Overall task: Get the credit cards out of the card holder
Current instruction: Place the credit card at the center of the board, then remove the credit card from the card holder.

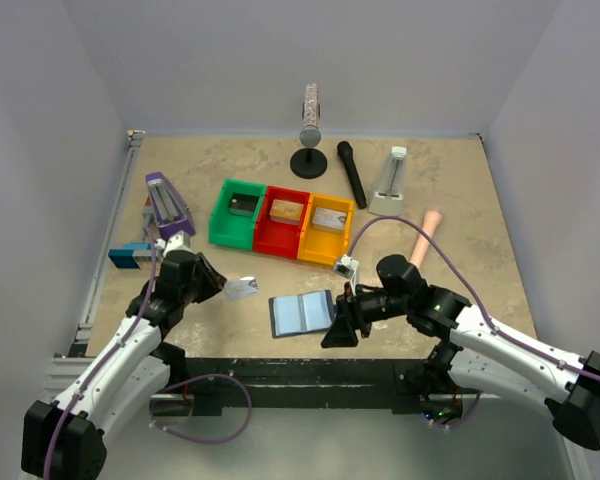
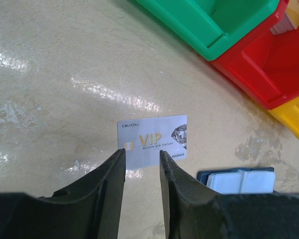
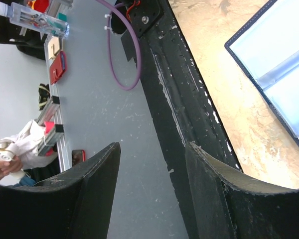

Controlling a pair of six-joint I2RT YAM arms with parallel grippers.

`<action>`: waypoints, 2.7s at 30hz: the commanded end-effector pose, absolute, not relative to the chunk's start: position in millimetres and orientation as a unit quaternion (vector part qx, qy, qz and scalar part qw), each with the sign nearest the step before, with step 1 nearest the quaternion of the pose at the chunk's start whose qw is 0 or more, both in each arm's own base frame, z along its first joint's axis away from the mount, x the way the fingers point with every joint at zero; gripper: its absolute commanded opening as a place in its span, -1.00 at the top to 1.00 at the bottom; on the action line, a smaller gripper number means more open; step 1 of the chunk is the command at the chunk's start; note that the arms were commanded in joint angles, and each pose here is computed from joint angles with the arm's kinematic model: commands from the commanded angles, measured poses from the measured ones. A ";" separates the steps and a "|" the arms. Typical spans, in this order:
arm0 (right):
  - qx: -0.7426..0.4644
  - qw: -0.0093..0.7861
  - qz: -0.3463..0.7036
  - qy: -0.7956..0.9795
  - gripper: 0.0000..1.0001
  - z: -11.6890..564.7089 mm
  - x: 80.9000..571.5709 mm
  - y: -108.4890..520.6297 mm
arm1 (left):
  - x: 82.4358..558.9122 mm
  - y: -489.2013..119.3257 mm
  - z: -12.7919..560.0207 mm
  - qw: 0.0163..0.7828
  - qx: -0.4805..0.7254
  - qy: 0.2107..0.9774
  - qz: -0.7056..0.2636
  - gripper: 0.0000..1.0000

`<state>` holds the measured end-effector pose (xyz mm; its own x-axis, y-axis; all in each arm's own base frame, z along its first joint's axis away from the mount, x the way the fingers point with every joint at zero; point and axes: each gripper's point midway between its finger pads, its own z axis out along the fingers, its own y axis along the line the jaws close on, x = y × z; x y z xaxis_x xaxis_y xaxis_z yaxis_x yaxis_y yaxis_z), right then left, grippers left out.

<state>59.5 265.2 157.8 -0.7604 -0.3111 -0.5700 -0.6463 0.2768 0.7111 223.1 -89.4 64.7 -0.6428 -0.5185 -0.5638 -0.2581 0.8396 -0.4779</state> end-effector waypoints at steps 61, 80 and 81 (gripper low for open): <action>-0.096 0.193 0.259 0.942 1.00 45.3 161.6 212.7 | 134.9 -227.9 67.9 0.311 -0.081 0.883 -0.341 -0.03; -0.097 0.176 0.278 0.939 1.00 40.4 138.2 217.4 | 149.6 -246.2 77.7 0.327 -0.037 0.889 -0.319 -0.14; -0.098 0.176 0.277 0.940 1.00 40.9 138.5 217.0 | 149.7 -247.5 77.8 0.326 -0.036 0.889 -0.320 -0.14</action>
<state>135.1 212.2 32.1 -0.9296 -0.0934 -0.3566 -0.2642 0.8436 0.4675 139.8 -235.5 58.2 -0.8113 -0.2641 -0.5215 0.1024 0.8142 -0.5715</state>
